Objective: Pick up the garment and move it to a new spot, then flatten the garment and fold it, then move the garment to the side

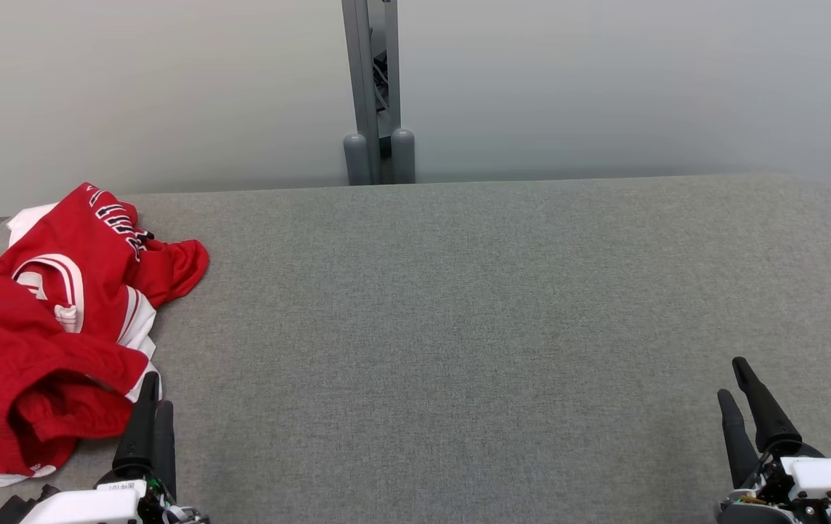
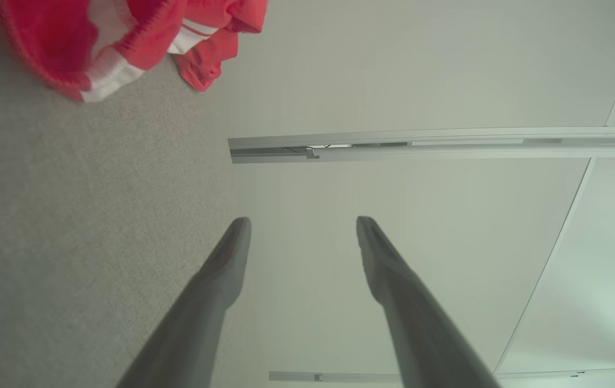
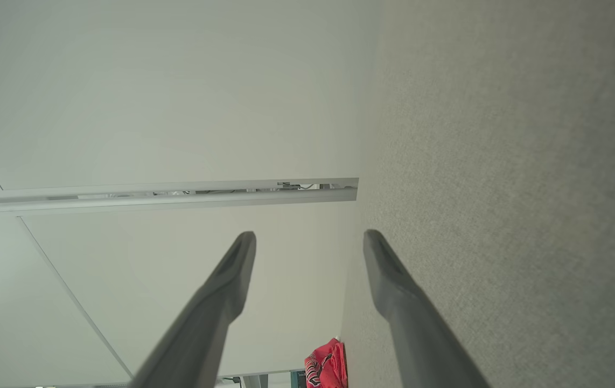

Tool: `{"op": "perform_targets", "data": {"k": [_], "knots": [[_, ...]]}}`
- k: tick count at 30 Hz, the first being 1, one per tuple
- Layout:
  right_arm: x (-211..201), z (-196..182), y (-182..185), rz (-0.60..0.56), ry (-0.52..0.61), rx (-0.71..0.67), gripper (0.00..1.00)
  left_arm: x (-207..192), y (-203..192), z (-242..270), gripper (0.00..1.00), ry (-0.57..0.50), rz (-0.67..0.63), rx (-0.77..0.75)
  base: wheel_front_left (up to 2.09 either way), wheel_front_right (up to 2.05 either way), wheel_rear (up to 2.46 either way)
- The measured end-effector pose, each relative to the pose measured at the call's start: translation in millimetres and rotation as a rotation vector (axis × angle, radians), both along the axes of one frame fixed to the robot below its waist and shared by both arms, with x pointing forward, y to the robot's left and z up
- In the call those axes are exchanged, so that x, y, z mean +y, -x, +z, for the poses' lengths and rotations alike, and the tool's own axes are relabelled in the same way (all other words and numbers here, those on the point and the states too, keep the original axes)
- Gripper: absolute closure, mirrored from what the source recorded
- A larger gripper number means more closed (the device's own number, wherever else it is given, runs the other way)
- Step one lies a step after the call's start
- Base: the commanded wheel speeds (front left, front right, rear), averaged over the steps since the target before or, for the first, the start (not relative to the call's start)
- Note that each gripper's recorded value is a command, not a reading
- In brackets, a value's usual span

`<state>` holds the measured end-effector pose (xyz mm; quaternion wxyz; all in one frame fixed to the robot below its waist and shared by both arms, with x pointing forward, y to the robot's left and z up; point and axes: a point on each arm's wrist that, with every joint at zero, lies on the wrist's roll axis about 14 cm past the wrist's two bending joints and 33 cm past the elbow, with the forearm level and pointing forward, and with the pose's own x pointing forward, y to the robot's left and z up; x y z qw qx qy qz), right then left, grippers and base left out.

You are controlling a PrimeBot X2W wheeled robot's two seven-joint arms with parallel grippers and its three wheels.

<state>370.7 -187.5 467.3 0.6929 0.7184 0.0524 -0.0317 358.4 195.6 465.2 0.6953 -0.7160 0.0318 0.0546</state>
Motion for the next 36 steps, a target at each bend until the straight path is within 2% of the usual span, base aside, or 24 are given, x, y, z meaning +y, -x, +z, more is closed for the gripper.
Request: {"op": "perform_targets", "data": {"k": [8,13,24,36], "knots": [[2.2,0.1,-0.5,-0.009,0.048,0.002,0.00,-2.2,-1.6,5.7,0.00,-0.040,0.006,-0.016,0.00,0.00,0.00],[-0.4,5.8,-2.1,-0.019,0.128,-0.014,0.00,-2.4,-3.1,11.3,0.00,-0.109,0.008,-0.029,0.00,0.00,0.00],[-1.2,27.7,-8.4,-0.019,0.329,-0.080,0.00,-5.1,-6.8,24.1,0.00,-0.292,-0.007,-0.052,0.00,0.00,0.00],[11.8,53.0,-14.0,0.014,0.614,-0.171,0.00,-10.2,-10.3,35.6,0.00,-0.572,-0.030,-0.073,0.00,0.00,0.00]]}}
